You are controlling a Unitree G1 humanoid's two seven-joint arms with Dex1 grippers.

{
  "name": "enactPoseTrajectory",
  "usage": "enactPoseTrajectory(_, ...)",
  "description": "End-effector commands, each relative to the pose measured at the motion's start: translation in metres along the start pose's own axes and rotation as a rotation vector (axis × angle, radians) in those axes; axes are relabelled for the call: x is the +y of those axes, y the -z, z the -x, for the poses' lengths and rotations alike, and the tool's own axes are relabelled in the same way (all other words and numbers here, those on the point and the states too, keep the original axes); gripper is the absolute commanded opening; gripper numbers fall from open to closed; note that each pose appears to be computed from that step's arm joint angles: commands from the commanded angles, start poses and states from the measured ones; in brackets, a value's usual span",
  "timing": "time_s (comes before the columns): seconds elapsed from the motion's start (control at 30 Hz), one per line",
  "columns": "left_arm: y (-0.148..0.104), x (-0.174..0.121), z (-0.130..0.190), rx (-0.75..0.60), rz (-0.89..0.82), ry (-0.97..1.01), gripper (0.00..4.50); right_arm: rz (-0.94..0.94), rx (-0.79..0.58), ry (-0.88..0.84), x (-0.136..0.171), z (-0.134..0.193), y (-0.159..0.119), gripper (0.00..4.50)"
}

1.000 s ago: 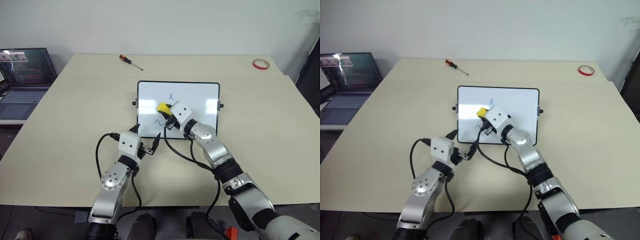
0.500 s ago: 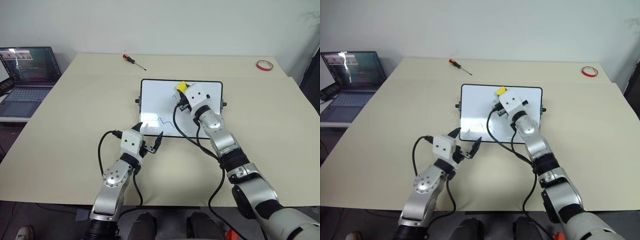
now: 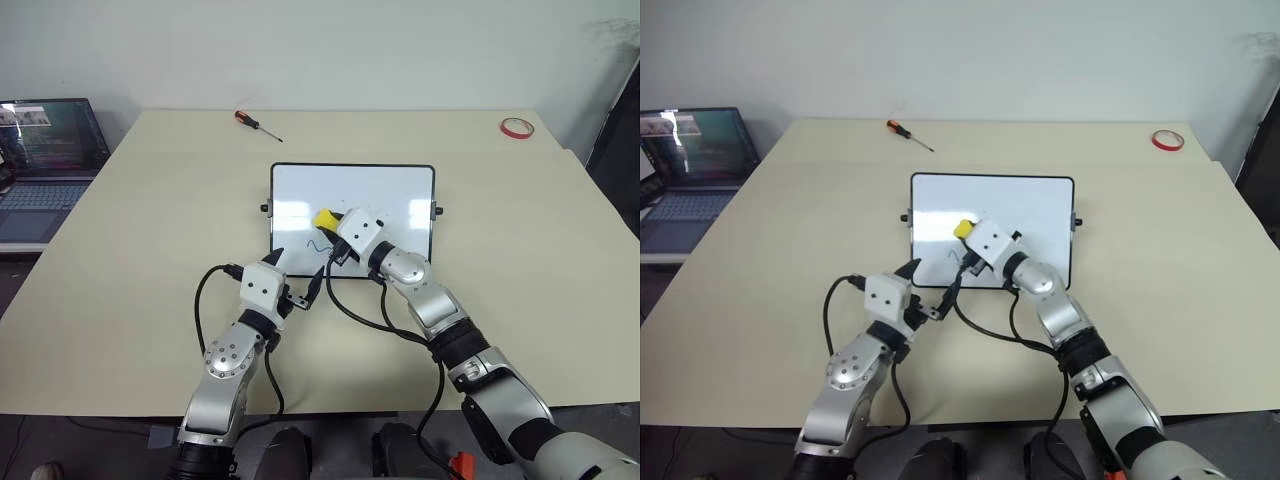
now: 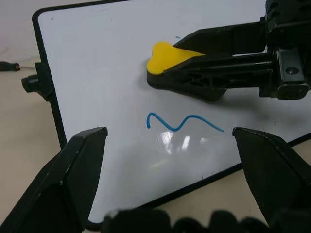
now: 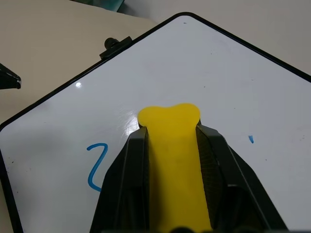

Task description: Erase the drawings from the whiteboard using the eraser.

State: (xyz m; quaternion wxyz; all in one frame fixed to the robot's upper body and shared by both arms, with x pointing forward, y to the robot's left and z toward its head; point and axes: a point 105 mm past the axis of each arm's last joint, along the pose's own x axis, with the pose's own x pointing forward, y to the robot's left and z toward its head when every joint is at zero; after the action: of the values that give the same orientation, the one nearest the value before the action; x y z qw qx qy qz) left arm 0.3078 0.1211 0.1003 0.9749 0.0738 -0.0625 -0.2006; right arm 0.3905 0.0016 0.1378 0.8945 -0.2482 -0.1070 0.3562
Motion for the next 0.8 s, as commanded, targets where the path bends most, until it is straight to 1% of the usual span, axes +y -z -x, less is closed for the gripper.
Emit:
enactPoseTrajectory(0.03, -0.013, -0.001, 0.0, -0.051, -0.016, 0.001, 4.5, 0.018, 0.074, 0.13, -0.031, 0.003, 0.013, 1.07)
enactPoseTrajectory(0.13, -0.013, -0.002, -0.001, -0.052, -0.015, 0.006, 4.5, 0.034, 0.125, 0.227, -0.051, 0.006, 0.021, 1.07)
enactPoseTrajectory(0.2, -0.013, -0.001, -0.002, -0.052, -0.015, 0.008, 4.5, 0.048, 0.161, 0.264, -0.057, 0.01, 0.028, 1.07)
enactPoseTrajectory(0.4, -0.013, -0.001, -0.002, -0.052, -0.016, 0.012, 4.5, 0.09, 0.214, 0.276, -0.054, 0.024, 0.04, 1.07)
enactPoseTrajectory(0.63, -0.014, -0.001, -0.004, -0.056, -0.016, 0.015, 4.5, 0.077, 0.263, 0.29, -0.058, 0.039, 0.053, 1.07)
enactPoseTrajectory(0.8, -0.014, -0.001, -0.005, -0.056, -0.015, 0.017, 4.5, 0.076, 0.289, 0.268, -0.056, 0.046, 0.058, 1.07)
